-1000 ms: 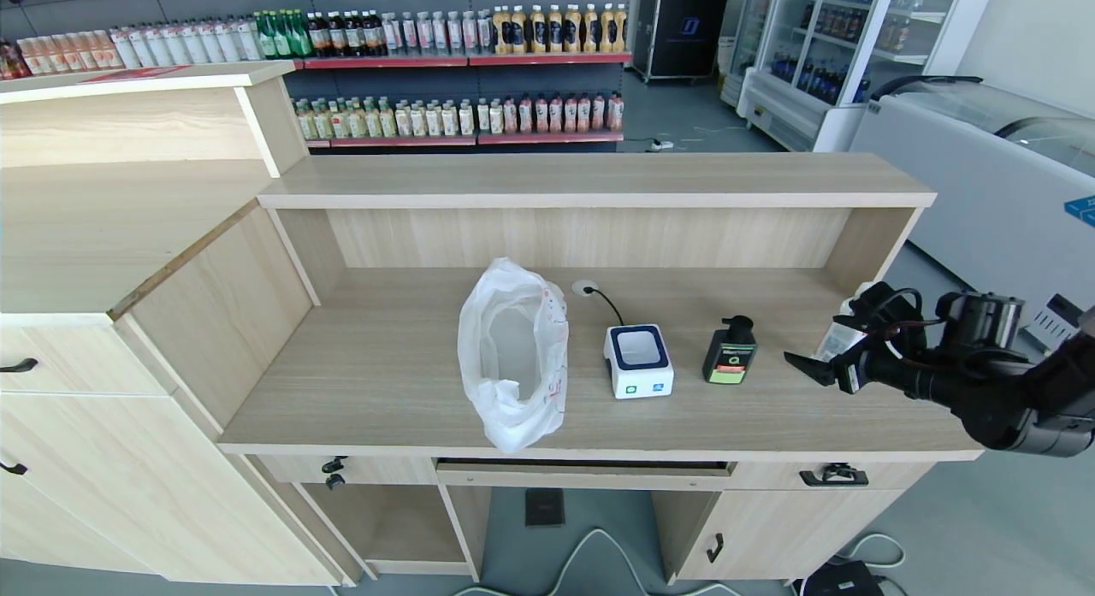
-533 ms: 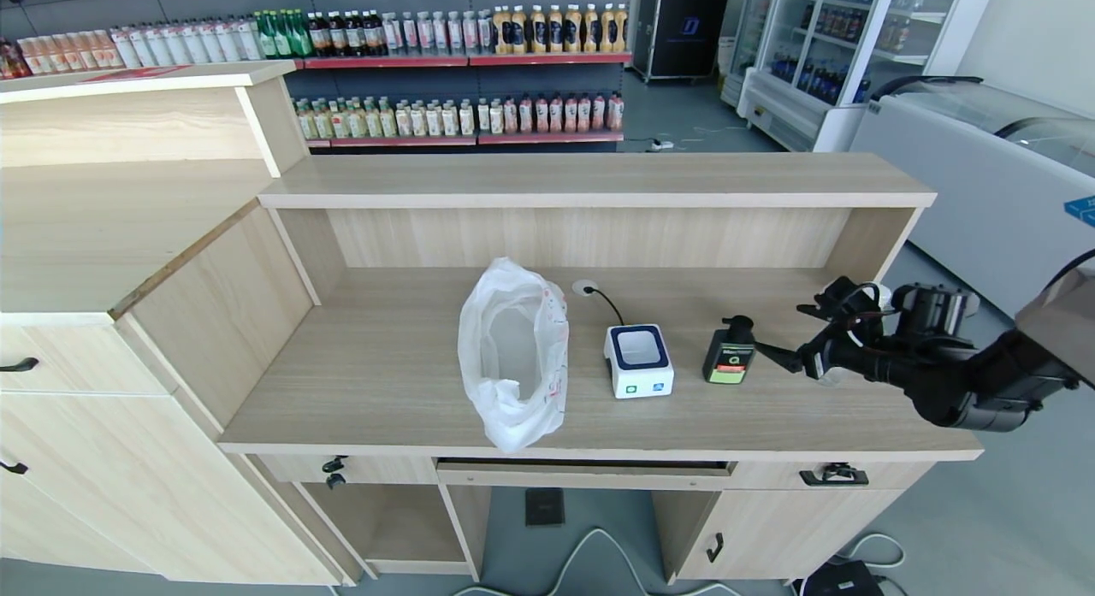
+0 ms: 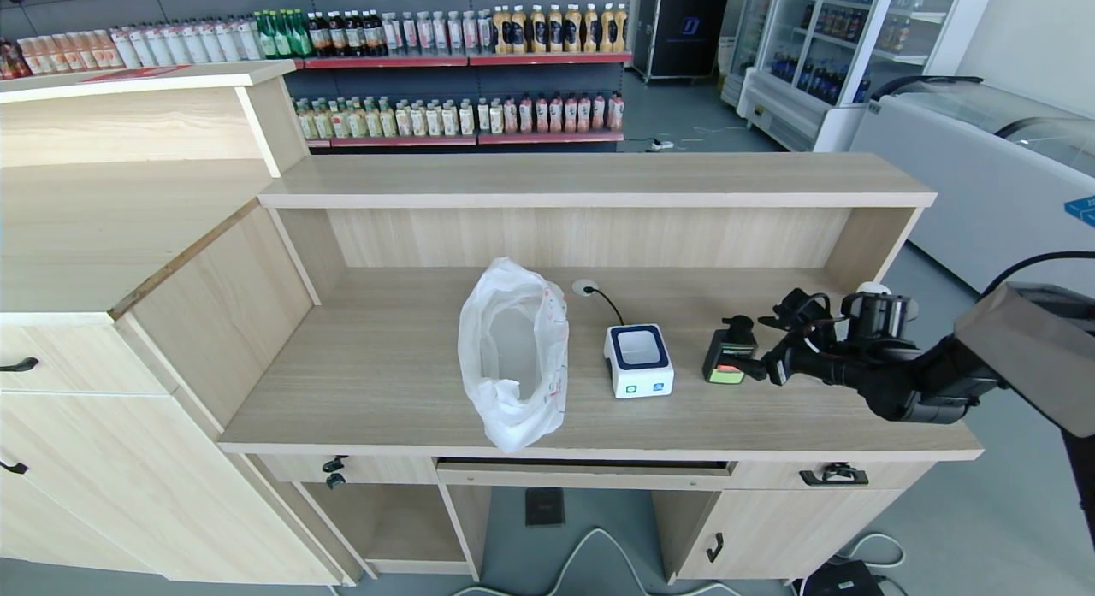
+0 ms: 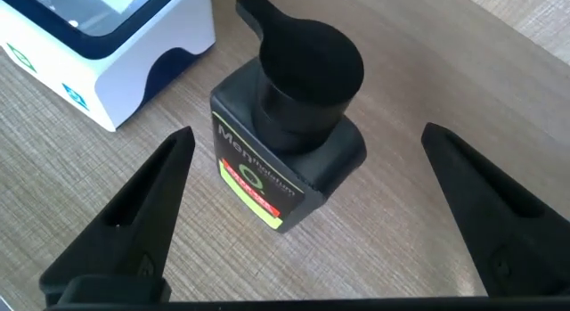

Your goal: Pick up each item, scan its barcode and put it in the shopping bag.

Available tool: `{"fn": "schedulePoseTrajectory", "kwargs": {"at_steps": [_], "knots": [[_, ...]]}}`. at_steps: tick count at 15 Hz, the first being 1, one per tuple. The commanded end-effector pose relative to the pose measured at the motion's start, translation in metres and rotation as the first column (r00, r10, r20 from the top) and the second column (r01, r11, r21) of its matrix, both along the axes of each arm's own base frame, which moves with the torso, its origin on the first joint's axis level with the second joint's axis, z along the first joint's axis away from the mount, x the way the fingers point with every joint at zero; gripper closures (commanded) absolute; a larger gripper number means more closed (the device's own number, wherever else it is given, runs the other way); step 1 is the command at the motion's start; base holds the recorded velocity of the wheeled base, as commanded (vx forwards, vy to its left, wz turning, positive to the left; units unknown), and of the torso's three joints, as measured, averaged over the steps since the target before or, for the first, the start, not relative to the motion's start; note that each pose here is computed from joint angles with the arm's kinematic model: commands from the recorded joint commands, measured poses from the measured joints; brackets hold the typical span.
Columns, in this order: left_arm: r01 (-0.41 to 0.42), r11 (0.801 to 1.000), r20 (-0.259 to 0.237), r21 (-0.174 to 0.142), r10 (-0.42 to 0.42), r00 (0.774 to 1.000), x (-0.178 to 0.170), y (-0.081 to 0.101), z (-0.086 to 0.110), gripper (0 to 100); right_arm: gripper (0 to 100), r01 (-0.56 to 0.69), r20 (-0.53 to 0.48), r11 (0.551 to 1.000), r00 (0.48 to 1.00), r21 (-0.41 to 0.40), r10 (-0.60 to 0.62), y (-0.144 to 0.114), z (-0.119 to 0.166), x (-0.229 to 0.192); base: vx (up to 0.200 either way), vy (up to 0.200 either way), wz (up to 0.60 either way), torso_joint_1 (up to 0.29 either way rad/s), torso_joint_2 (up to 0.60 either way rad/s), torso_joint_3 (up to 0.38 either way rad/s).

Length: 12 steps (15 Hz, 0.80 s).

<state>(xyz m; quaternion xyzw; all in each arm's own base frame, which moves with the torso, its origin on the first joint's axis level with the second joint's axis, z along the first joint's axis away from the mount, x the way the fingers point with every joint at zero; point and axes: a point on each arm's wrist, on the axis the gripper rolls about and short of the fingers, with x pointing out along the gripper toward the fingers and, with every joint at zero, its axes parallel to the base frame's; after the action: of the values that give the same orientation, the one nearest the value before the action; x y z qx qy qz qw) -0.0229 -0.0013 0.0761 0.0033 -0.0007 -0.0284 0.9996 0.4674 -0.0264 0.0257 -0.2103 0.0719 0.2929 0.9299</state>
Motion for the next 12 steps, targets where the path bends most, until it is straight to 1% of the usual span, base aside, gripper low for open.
{"fn": "schedulePoseTrajectory", "kwargs": {"at_steps": [1,8,12], "knots": [[0.0,1.0,0.0,0.0,0.0,1.0,0.0,0.0,0.0,0,0,-0.013,-0.02,1.0,1.0,0.001,0.013,0.006,-0.01,0.002,0.0,0.0,0.0,0.0,0.0,0.0],[0.0,1.0,-0.001,0.0,0.0,1.0,0.0,0.0,0.0,0,0,-0.048,-0.048,0.999,0.998,0.0,0.048,0.021,-0.026,0.004,0.0,0.0,0.0,0.0,0.0,0.0],[0.0,1.0,0.0,0.0,0.0,1.0,0.0,0.0,0.0,0,0,-0.058,-0.034,0.998,0.998,0.001,0.058,0.026,-0.027,0.014,0.0,0.0,0.0,0.0,0.0,0.0]]}}
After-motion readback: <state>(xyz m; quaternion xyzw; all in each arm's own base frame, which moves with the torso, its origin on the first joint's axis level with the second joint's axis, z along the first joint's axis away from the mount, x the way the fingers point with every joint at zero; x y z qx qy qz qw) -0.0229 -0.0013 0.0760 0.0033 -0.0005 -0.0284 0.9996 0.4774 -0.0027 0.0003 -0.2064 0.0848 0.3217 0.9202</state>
